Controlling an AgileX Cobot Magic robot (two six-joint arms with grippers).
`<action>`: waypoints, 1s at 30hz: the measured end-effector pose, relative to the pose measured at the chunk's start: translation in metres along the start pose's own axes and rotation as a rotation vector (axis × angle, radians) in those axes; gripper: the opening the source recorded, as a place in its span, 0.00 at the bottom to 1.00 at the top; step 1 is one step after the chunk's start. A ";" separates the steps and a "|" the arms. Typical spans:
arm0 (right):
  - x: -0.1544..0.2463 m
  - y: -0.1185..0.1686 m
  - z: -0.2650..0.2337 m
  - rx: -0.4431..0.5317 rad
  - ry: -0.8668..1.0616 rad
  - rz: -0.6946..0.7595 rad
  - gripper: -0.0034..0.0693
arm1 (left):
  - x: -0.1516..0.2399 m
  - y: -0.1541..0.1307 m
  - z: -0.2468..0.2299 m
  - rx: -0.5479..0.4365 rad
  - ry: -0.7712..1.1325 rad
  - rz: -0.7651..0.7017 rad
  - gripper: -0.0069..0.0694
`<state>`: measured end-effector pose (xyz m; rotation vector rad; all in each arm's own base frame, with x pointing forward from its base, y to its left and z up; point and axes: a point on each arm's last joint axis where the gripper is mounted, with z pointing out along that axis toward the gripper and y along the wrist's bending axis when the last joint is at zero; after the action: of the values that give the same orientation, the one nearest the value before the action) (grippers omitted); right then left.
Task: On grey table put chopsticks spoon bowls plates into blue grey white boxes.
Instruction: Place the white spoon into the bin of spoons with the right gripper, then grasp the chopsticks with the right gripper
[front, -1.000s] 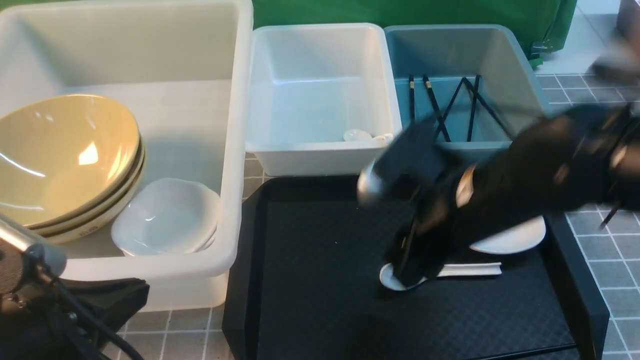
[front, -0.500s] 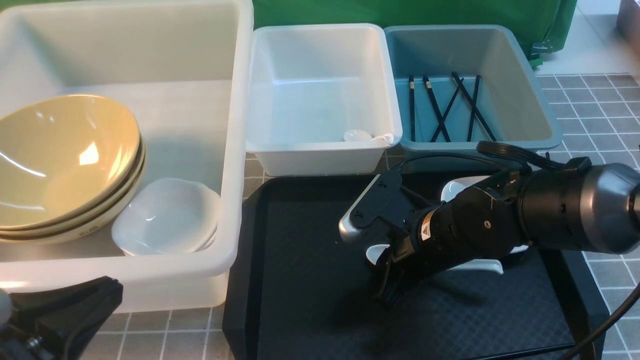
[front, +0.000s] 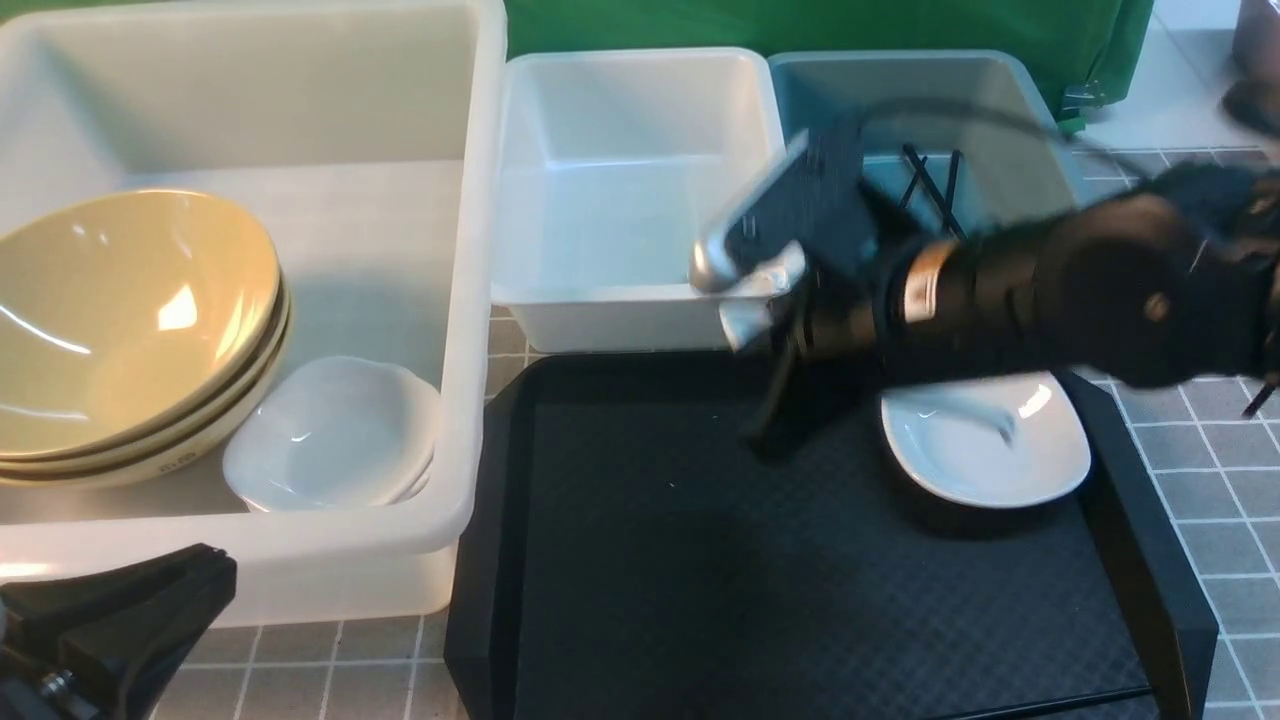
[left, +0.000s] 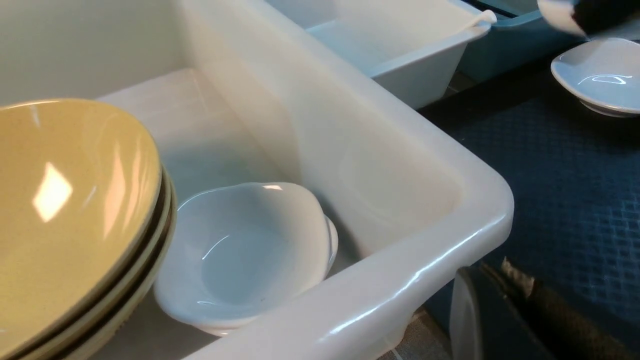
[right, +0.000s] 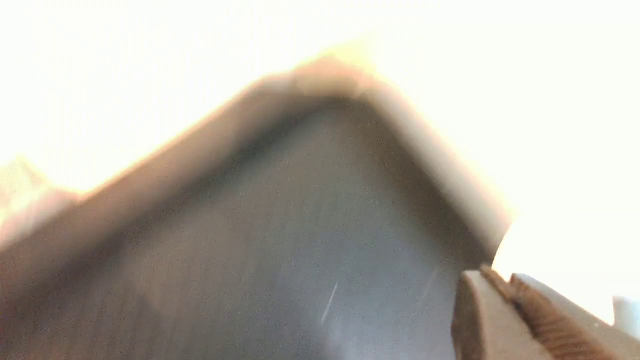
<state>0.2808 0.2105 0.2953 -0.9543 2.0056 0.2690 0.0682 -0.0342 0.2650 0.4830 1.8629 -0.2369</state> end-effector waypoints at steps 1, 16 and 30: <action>-0.002 -0.001 0.000 0.004 -0.012 -0.001 0.12 | 0.000 0.000 0.000 -0.001 -0.001 0.000 0.08; -0.071 -0.042 0.131 0.038 -0.080 0.075 0.44 | 0.000 0.000 0.000 -0.003 -0.004 -0.004 0.08; -0.091 -0.031 -0.057 -0.116 0.322 -0.054 0.60 | 0.000 0.000 0.000 0.005 -0.001 -0.017 0.08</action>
<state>0.2970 0.2085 0.4057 -1.1839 2.2710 0.2134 0.0679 -0.0346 0.2648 0.4709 1.8668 -0.2525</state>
